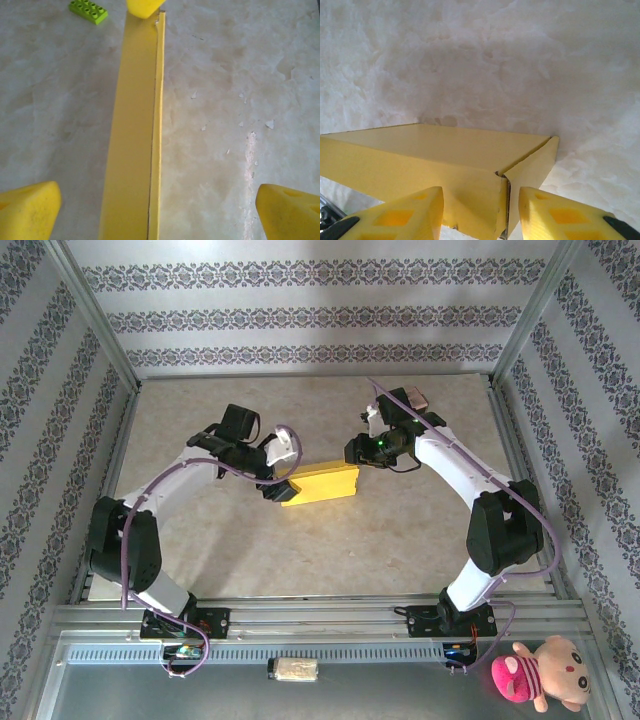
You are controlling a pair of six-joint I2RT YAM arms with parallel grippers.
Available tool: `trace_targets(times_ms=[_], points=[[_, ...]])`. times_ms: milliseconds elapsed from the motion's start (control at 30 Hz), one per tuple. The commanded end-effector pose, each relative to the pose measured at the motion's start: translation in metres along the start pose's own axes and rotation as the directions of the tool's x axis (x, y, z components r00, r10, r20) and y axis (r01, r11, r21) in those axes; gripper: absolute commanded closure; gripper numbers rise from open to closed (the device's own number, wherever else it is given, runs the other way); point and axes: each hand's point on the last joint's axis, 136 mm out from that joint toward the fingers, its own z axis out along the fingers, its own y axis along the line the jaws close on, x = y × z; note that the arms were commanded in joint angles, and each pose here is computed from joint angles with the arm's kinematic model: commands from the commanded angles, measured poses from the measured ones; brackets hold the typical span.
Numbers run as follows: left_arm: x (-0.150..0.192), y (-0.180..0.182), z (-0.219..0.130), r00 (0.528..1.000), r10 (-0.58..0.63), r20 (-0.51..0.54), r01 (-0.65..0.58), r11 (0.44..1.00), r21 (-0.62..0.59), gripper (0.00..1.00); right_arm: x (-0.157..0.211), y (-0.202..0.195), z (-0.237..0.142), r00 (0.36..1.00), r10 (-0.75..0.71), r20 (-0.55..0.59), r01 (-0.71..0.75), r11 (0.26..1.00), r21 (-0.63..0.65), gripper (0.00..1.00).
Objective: Fold the paper box
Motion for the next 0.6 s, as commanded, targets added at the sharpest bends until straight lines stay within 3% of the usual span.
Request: trace_targets(times_ms=[0, 200, 567], points=[[0.004, -0.003, 0.007, 0.999, 0.037, -0.041, -0.036, 0.999, 0.017, 0.01, -0.004, 0.006, -0.006, 1.0, -0.03, 0.006, 0.03, 0.999, -0.015, 0.55], [0.012, 0.004, 0.014, 0.997, 0.032, -0.07, -0.032, 0.999, 0.008, 0.11, -0.01, 0.009, -0.009, 0.997, -0.077, 0.029, 0.078, 0.997, -0.02, 0.52], [0.022, -0.002, 0.023, 0.994, 0.025, -0.102, -0.019, 0.998, 0.054, 0.39, -0.034, 0.028, -0.039, 0.95, -0.273, 0.151, 0.277, 0.961, -0.006, 0.39]])
